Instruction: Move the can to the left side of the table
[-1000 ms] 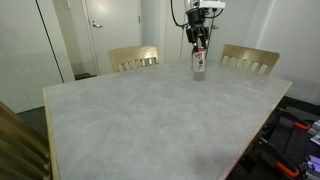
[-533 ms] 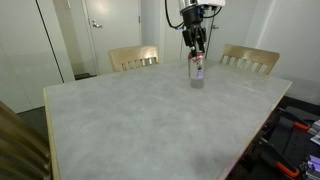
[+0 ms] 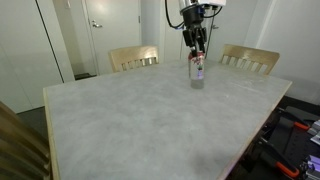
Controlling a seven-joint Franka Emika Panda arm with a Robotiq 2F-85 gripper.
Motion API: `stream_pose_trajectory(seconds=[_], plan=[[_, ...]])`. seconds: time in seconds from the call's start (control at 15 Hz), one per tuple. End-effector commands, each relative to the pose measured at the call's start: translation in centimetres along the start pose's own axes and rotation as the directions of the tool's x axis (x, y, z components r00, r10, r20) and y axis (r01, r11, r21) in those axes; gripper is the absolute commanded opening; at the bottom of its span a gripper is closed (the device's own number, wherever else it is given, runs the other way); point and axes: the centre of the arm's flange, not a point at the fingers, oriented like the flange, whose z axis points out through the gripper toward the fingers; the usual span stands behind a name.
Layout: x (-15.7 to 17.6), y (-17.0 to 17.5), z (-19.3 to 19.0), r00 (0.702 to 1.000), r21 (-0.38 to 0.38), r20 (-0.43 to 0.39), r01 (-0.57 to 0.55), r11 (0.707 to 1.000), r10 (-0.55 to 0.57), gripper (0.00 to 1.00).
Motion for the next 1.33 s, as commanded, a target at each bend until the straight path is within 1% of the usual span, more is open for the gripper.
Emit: stream_pose_trajectory(seconds=[0.0,0.13,0.2,0.4,0.53,0.8,0.93,1.13,1.27], plan=[[0.2,-0.7,-0.2,1.0,-0.006,-0.004,0.02,1.0,-0.02,0.4],[0.6,-2.8,-0.7,0.997,-0.015,-0.02,0.076,0.997,-0.077,0.4],[0.7,-4.4,-1.0,0.992,-0.02,-0.028,0.125,0.992,-0.126,0.4],[1.0,-9.3,-1.7,0.966,-0.022,-0.044,0.253,0.967,-0.253,0.4],[1.5,-12.7,-1.9,0.948,-0.02,-0.067,0.311,0.95,-0.312,0.4],[2.5,-18.8,-1.2,0.898,0.002,-0.129,0.424,0.906,-0.42,0.4],[3.2,-21.4,-0.6,0.864,-0.006,-0.171,0.479,0.878,-0.473,0.4],[4.3,-25.1,0.6,0.802,-0.026,-0.226,0.563,0.826,-0.553,0.4],[5.0,-27.0,1.2,0.765,-0.038,-0.248,0.606,0.795,-0.595,0.4]])
